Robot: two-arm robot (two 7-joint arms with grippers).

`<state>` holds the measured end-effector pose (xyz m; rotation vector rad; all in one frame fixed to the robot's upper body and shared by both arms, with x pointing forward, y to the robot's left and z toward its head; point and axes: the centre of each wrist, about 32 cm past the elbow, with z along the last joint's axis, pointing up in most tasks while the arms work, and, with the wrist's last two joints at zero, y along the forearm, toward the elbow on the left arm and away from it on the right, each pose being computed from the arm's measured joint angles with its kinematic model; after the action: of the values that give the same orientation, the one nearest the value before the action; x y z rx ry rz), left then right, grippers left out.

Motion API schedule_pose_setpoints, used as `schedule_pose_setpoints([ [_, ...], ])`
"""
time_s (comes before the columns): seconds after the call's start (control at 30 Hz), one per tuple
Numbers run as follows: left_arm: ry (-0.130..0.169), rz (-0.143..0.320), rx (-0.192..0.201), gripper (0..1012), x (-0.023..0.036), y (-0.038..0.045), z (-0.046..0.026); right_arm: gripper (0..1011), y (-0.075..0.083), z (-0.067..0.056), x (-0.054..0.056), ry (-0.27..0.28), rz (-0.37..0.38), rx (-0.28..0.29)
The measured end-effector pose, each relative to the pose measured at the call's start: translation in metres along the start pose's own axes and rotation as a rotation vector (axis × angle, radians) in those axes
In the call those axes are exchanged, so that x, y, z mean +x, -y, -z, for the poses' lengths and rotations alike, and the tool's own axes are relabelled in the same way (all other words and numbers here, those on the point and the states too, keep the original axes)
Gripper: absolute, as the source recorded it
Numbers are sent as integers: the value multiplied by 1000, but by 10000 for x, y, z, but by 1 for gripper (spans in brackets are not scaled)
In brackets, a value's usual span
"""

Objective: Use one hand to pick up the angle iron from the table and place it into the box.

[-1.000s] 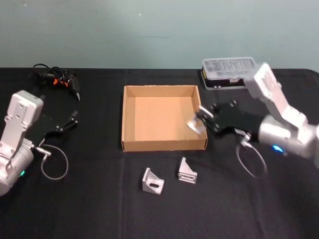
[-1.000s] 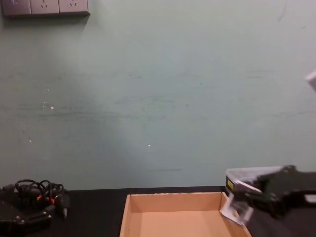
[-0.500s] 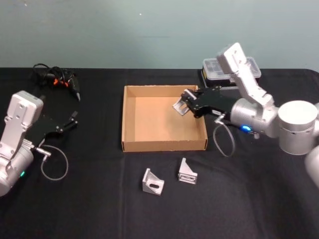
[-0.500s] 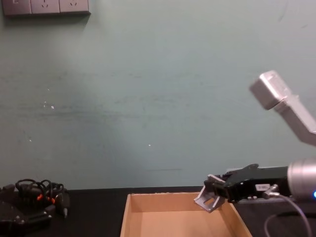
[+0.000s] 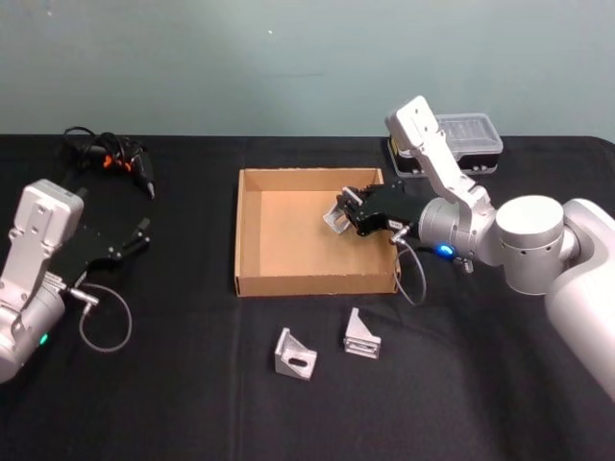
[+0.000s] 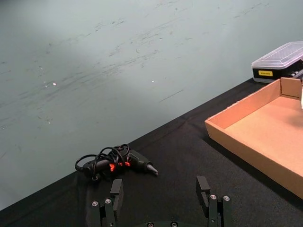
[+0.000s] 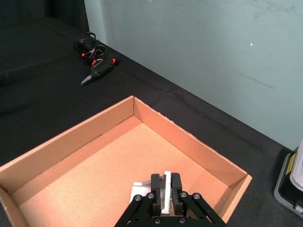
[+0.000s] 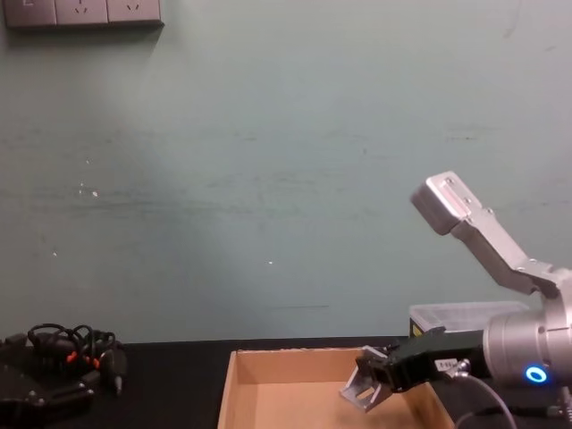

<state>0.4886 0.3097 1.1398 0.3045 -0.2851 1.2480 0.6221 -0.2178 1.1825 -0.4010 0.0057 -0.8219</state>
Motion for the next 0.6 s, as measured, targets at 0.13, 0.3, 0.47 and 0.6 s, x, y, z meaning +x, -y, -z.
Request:
schedule_pose_setpoints([
  [0.13,0,0,0,1011,0,0,0,145,-58,16,-5,-11,-1,-14],
  [0.3,0,0,0,1011,0,0,0,144,-64,16,-1,-14,-4,-15],
  [0.47,0,0,0,1011,0,0,0,148,-57,13,-1,-12,-4,-13],
  [0.6,0,0,0,1011,0,0,0,236,-54,14,-3,-11,-4,-13],
])
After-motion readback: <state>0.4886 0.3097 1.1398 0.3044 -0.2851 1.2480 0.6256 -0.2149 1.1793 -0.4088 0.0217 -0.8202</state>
